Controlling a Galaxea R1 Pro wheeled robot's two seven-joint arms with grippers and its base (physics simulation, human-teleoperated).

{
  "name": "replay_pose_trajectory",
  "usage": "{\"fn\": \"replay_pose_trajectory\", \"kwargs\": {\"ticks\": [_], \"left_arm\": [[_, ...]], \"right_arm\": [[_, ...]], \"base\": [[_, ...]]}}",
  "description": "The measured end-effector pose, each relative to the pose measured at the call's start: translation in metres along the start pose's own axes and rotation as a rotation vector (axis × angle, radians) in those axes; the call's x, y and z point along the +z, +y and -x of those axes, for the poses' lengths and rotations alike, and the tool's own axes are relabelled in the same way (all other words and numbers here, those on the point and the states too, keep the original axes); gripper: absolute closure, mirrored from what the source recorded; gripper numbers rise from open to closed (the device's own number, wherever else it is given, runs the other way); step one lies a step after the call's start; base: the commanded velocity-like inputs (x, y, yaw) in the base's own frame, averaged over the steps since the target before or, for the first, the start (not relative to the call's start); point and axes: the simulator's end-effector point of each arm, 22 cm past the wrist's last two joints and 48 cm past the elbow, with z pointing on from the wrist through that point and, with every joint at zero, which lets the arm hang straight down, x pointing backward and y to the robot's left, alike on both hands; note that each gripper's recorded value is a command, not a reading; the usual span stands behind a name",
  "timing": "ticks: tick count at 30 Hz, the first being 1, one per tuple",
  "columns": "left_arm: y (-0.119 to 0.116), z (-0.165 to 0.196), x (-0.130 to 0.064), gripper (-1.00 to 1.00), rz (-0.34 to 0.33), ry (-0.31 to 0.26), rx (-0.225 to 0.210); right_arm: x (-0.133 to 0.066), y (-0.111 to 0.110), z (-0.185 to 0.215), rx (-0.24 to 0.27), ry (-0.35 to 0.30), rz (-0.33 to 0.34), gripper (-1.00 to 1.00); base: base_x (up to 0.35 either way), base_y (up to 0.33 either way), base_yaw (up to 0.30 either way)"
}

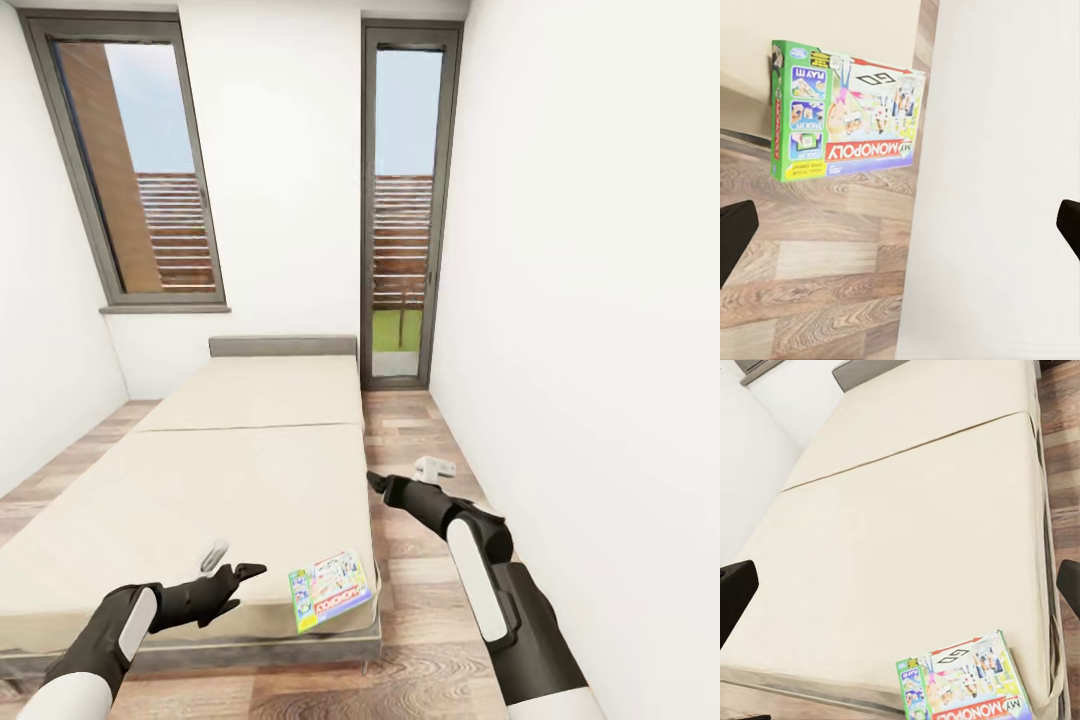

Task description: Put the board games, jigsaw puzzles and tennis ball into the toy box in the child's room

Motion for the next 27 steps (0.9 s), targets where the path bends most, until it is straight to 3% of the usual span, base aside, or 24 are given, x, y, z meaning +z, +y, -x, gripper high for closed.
{"fn": "replay_pose_trajectory", "kwargs": {"ticks": [12, 27], "left_arm": [[0.014, -0.008, 0.014, -1.0, -0.009, -0.004, -0.004], [0.038, -0.017, 0.027, -1.0, -0.009, 0.0, -0.014]], "right_arm": [[-0.004, -0.014, -0.004, 0.045, -0.029, 0.028, -1.0], [0.004, -0.024, -0.028, 0.049, -0.029, 0.035, -1.0]], "base": [[0.0, 0.0, 0.0], [0.0, 0.0, 0.0]]}}
